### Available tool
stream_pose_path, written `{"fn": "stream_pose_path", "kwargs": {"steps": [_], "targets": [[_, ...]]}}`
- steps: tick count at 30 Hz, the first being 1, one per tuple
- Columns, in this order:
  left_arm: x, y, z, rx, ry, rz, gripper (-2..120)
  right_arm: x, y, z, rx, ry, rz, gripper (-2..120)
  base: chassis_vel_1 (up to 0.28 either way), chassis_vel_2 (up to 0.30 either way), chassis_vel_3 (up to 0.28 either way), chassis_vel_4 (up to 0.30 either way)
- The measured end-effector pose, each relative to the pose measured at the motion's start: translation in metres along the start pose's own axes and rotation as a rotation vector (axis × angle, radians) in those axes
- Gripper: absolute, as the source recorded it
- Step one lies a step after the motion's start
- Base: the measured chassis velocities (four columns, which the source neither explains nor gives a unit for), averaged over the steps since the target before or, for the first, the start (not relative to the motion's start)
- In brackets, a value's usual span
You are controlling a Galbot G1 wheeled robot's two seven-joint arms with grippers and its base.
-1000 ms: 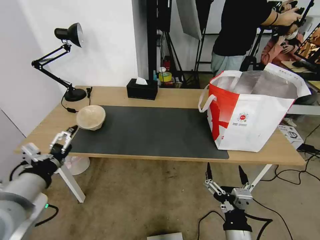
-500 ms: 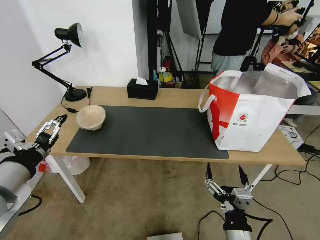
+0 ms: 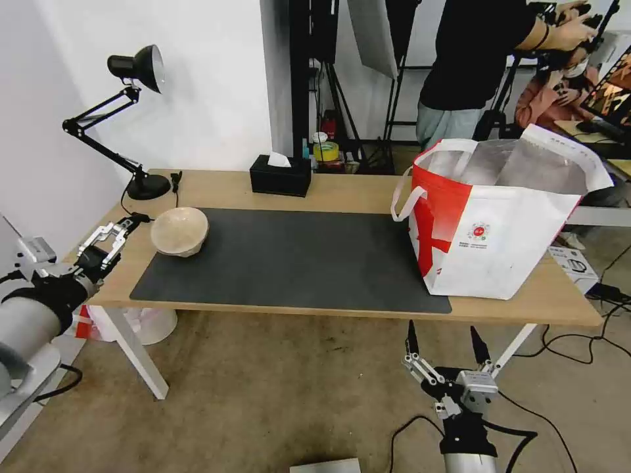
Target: Pick up the trash from the table and place it into the takeout bag.
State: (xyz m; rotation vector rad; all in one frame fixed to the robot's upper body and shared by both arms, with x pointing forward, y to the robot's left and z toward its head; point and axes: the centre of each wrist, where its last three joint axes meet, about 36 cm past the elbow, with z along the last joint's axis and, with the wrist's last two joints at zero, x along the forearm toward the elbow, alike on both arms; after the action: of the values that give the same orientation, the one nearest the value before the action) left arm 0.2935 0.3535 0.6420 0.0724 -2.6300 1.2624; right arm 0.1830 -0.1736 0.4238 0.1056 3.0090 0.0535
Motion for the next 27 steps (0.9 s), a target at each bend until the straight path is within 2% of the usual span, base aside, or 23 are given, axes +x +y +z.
{"fn": "stream_pose_path", "kwargs": {"steps": [8, 19, 27], "targets": [[-0.007, 0.009, -0.018, 0.038, -0.021, -0.031, 100, 0.000, 0.000, 0.000, 0.000, 0.000, 0.000, 100, 0.000, 0.000, 0.000, 0.000], [-0.020, 0.018, -0.029, 0.037, -0.027, -0.059, 100, 0.000, 0.000, 0.000, 0.000, 0.000, 0.000, 100, 0.000, 0.000, 0.000, 0.000], [-0.043, 0.030, -0.039, 0.045, -0.017, -0.111, 100, 0.000, 0.000, 0.000, 0.000, 0.000, 0.000, 100, 0.000, 0.000, 0.000, 0.000]]}}
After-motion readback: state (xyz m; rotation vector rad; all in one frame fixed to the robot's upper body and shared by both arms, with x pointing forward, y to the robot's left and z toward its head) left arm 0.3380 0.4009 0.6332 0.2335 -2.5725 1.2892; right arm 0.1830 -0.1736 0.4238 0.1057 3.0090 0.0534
